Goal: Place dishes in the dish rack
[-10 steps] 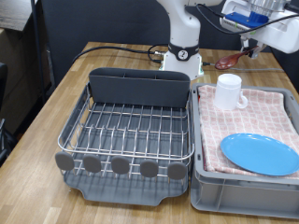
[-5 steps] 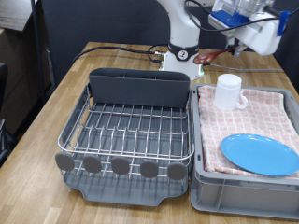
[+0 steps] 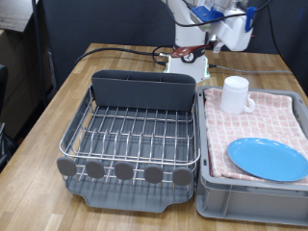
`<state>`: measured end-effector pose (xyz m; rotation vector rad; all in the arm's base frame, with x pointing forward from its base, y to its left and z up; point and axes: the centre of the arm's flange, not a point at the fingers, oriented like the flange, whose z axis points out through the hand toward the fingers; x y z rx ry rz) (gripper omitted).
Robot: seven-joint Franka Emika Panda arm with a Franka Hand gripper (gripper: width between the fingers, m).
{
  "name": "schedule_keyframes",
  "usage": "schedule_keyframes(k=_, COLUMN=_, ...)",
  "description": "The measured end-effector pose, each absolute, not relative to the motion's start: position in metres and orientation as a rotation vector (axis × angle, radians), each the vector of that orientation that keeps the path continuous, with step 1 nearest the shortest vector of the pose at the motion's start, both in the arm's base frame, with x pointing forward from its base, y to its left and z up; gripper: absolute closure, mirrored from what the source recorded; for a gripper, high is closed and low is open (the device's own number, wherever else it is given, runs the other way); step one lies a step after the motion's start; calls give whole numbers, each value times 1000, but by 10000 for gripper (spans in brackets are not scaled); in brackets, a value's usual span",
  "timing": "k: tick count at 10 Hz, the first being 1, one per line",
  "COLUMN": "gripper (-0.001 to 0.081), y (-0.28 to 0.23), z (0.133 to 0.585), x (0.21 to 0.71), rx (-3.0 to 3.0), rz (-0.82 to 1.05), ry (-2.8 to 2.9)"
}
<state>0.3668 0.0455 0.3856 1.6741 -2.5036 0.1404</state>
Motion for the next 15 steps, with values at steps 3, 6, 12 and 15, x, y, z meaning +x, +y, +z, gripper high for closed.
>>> schedule_keyframes(k=3, gripper=715, y=25, z=386, x=354, rx=1623, rz=117, ry=-2597)
schedule_keyframes(k=6, gripper=715, y=21, z=385, x=351, rx=1526, rz=77, ry=-2627)
schedule_keyframes(k=12, gripper=715, y=-20, z=380, x=345, rx=1344, rz=-245, ry=-2785)
schedule_keyframes(k=15, gripper=715, y=-48, z=367, x=337, rx=1369, rz=-489, ry=-2820)
